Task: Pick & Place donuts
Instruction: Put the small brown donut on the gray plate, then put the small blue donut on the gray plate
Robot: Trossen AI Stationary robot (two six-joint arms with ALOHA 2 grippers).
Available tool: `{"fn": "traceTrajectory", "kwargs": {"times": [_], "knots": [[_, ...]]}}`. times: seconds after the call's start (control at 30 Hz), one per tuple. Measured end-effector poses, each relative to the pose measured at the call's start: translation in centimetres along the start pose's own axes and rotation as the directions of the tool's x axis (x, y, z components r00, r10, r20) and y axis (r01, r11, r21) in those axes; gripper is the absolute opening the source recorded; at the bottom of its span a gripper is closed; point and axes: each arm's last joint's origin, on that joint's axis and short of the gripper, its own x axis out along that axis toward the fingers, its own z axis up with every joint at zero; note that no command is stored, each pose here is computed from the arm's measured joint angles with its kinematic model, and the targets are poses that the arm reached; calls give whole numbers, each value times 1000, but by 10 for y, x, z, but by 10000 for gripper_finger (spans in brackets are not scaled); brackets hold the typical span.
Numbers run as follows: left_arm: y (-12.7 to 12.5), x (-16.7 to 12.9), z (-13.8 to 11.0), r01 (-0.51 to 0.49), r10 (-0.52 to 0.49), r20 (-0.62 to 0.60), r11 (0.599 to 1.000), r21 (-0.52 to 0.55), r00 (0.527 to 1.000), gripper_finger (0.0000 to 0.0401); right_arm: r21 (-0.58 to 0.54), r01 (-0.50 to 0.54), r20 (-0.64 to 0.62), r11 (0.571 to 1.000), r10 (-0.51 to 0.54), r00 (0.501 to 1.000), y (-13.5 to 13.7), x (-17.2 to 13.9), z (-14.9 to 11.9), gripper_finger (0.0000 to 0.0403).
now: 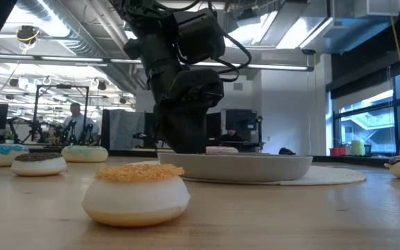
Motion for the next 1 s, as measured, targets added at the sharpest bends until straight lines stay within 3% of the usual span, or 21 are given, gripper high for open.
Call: {"fn": "traceTrajectory", "kwargs": {"times": [0.37, 0.63, 1.0], "knots": [[0, 0, 0, 12, -12, -5, 1000, -16, 1000, 216, 82, -73, -26, 994, 75, 997, -2, 34, -11, 202], [1, -4, 1, 16, -16, -4, 1000, -23, 1000, 215, 59, -80, -27, 995, 81, 996, -2, 35, -11, 202], [-5, -44, 11, -8, 10, 144, 1000, -11, 990, 217, 29, -54, -68, 998, 55, 996, 1, 46, -13, 202]]}}
